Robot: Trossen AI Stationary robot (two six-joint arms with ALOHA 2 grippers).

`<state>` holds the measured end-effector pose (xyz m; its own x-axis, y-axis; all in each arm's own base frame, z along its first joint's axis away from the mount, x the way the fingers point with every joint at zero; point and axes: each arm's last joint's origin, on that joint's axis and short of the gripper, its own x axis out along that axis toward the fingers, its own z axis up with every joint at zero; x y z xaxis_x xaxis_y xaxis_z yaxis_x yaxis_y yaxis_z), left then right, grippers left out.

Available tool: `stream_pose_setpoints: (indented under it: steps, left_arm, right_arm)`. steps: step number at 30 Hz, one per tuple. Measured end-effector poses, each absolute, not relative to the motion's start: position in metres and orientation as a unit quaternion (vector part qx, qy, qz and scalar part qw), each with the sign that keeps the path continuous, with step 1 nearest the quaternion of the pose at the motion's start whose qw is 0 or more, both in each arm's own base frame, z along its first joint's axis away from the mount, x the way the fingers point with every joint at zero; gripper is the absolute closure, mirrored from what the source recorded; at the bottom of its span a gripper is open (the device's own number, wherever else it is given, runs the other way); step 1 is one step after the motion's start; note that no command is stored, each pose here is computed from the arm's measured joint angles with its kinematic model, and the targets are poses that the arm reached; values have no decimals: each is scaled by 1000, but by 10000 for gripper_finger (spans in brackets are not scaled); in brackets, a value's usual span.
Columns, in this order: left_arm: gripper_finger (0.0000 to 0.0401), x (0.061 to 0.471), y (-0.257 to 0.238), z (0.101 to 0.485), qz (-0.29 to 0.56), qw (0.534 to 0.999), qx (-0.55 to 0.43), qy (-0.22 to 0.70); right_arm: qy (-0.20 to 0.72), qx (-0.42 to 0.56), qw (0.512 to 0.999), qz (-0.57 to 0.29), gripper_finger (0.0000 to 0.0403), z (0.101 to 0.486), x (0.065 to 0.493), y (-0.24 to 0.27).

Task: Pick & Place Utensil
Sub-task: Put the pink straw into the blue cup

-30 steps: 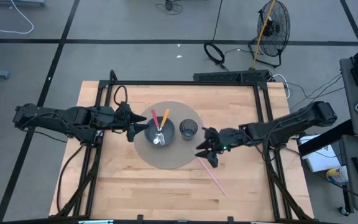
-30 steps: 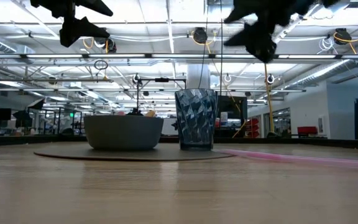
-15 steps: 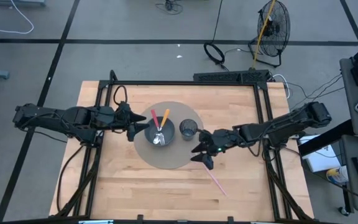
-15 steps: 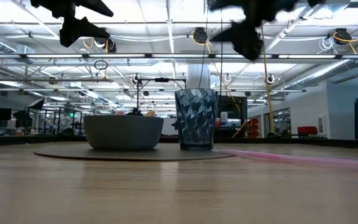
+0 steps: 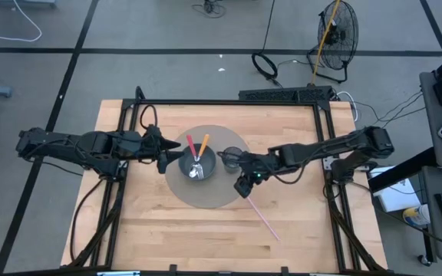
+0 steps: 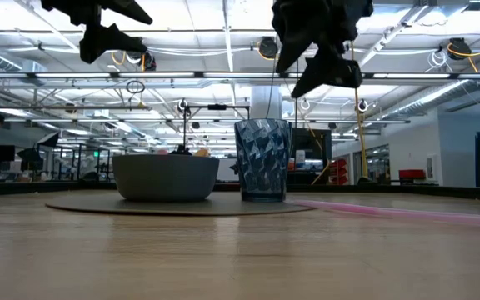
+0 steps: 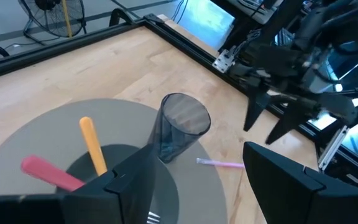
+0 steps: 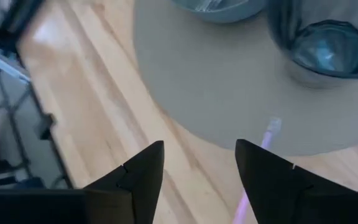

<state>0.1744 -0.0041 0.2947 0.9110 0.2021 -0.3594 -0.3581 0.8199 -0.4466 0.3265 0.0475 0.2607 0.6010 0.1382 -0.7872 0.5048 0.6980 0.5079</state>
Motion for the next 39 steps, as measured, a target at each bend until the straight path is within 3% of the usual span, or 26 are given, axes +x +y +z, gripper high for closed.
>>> stream_pose_setpoints:
  steps: [10, 25, 39]
  left_arm:
    - [158, 173, -4, 292, 152, 941, -254, 166]
    - [158, 172, -4, 290, 155, 936, -263, 175]
    - [158, 172, -4, 290, 155, 935, -265, 176]
  right_arm:
    - [515, 347, 769, -151, 249, 215, 337, 58]
    - [563, 307, 742, -198, 242, 170, 347, 58]
    - [562, 298, 743, -209, 243, 161, 342, 64]
